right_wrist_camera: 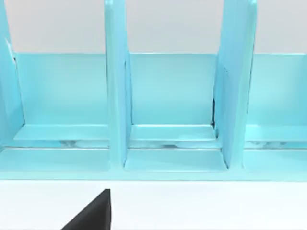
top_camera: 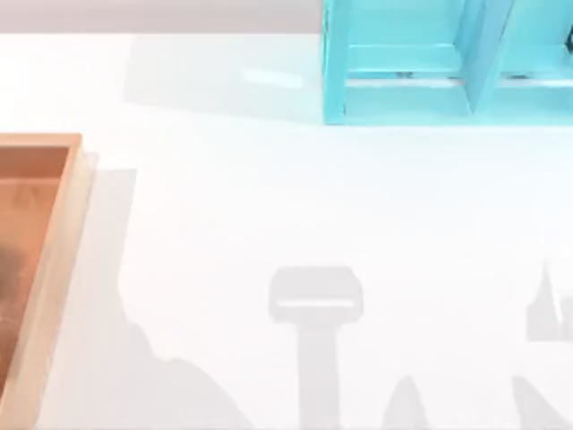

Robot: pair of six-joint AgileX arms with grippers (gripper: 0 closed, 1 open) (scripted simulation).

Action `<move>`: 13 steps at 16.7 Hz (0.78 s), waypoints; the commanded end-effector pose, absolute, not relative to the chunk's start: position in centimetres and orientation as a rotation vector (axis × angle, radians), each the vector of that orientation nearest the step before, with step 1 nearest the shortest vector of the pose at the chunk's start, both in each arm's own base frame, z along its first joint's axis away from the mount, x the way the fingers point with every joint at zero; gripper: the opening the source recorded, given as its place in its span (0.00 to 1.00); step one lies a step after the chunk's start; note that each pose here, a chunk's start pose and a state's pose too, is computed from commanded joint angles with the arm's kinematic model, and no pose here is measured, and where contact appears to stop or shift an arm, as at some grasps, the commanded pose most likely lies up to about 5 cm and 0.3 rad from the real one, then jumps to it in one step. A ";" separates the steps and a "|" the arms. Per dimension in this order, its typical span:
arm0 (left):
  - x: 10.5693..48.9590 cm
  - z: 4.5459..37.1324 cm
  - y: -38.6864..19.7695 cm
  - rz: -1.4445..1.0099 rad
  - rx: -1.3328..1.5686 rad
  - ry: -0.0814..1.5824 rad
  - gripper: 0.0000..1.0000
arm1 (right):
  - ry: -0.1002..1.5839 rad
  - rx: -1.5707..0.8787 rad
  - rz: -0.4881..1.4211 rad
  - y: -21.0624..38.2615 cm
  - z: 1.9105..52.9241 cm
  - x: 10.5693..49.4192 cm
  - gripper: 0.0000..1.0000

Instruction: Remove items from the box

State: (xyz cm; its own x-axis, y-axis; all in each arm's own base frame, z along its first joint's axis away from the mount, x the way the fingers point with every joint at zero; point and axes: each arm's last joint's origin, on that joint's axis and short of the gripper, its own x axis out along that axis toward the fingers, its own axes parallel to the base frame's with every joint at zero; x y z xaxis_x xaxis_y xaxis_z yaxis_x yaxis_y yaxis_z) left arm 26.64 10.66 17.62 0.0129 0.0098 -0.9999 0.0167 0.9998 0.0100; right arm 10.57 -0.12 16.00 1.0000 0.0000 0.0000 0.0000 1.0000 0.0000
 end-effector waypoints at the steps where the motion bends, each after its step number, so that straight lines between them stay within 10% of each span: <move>1: 26.6 16.5 10.7 -0.005 0.021 1.557 1.00 | 0.000 0.000 0.000 -0.1 16.0 10.6 1.00; 8: 26.2 14.1 10.5 -0.009 0.017 1.570 1.00 | 0.000 0.000 0.000 -0.1 16.0 10.6 1.00; 13: 26.2 14.1 10.5 -0.009 0.017 1.570 0.62 | 0.000 0.000 0.000 -0.1 16.0 10.6 1.00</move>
